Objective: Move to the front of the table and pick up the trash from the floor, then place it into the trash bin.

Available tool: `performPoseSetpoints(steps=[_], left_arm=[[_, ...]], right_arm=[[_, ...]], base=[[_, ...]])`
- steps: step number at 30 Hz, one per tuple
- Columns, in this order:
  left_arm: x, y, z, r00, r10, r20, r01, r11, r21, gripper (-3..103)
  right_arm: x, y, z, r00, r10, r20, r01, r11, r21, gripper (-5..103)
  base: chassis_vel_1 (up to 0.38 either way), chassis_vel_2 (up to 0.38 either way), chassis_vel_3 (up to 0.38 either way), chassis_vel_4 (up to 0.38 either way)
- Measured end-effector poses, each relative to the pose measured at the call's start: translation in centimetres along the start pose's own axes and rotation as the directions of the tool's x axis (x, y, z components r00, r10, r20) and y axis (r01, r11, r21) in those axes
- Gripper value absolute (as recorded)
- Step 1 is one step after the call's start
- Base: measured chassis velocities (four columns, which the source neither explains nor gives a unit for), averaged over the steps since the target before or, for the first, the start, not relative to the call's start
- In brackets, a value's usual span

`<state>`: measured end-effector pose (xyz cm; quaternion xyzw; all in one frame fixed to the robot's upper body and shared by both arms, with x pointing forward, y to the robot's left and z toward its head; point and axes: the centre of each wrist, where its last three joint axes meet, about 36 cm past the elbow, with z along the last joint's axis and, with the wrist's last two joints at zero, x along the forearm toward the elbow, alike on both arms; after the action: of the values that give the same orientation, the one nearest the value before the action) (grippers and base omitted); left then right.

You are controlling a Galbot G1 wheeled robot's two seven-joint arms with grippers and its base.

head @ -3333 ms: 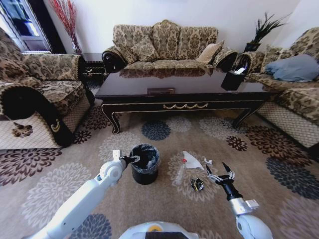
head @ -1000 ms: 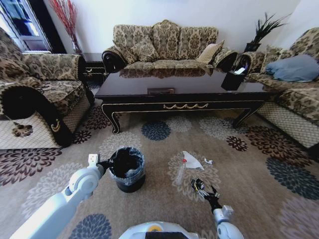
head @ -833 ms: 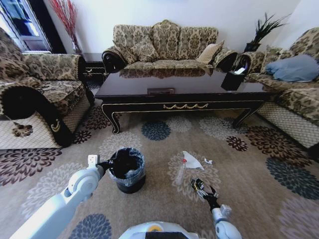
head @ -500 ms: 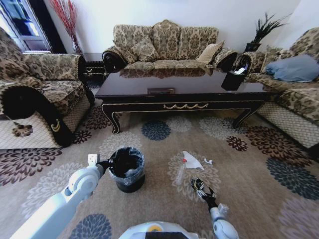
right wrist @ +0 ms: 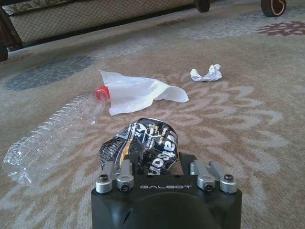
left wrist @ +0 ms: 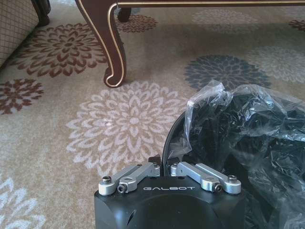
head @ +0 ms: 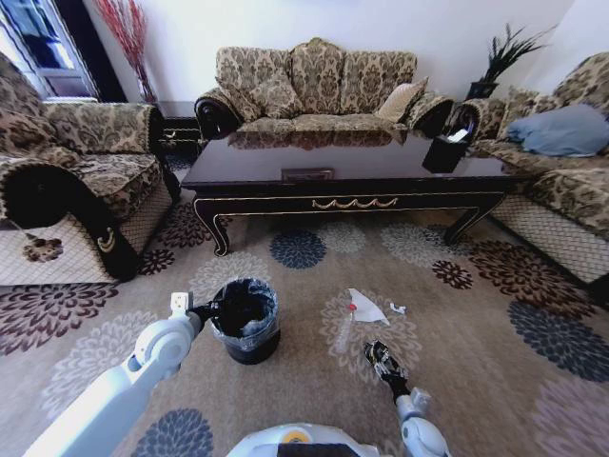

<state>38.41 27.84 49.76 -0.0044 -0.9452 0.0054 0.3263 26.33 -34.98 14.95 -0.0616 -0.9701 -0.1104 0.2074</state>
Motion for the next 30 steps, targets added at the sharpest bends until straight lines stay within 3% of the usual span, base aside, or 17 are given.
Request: performPoseSetpoints(steps=[1,4,6,9,12,13,20,24,28,30], left_arm=[[0.0,0.0,0.0,1.0,-0.001,0.001,0.001,1.0,0.001,4],[0.1,0.0,-0.2,1.0,-0.002,0.007,0.002,1.0,0.002,4],[0.1,0.0,-0.2,1.0,-0.001,0.007,0.001,1.0,0.001,4],[0.3,-0.2,-0.2,1.0,0.006,0.009,-0.006,1.0,0.0,4],[0.4,-0.2,-0.1,1.0,0.009,0.009,-0.009,1.0,-0.001,4],[0.5,-0.3,-0.1,1.0,0.01,0.009,-0.01,1.0,-0.002,4],[0.5,-0.6,-0.2,1.0,0.022,0.009,-0.022,1.0,-0.009,4],[0.2,-1.5,-0.4,0.999,0.052,-0.013,-0.052,0.998,-0.021,4],[-0.6,-2.9,-1.1,0.994,0.095,-0.051,-0.097,0.995,-0.039,4],[-1.7,-4.6,-1.8,0.99,0.123,-0.063,-0.127,0.99,-0.063,4]], right_arm=[[0.0,0.0,0.0,1.0,0.0,0.0,0.0,1.0,-0.001,48],[0.1,0.0,0.0,1.0,0.001,0.003,-0.001,1.0,-0.001,32],[0.1,0.0,0.0,1.0,0.001,0.004,-0.001,1.0,-0.001,32],[0.2,0.1,-0.2,1.0,-0.002,0.013,0.002,1.0,0.002,16],[0.3,0.1,-0.3,1.0,-0.003,0.017,0.003,1.0,0.004,13],[0.4,0.2,-0.5,1.0,-0.006,0.022,0.005,1.0,0.005,7],[1.3,0.5,-1.6,0.999,-0.006,0.054,0.005,1.0,0.007,2],[2.5,1.1,-4.0,0.993,-0.021,0.12,0.019,1.0,0.014,2],[4.1,1.2,-7.4,0.979,-0.05,0.197,0.042,0.998,0.045,2],[5.5,1.7,-11.1,0.958,-0.087,0.274,0.071,0.995,0.068,2]], base=[[0.0,0.0,0.0,0.0],[0.0,0.0,0.0,0.0],[0.0,0.0,0.0,0.0],[0.0,0.0,0.0,0.0],[0.0,0.0,0.0,0.0],[0.0,0.0,0.0,0.0],[0.0,0.0,0.0,0.0],[0.0,0.0,0.0,0.0],[0.0,0.0,0.0,0.0],[0.0,0.0,0.0,0.0]])
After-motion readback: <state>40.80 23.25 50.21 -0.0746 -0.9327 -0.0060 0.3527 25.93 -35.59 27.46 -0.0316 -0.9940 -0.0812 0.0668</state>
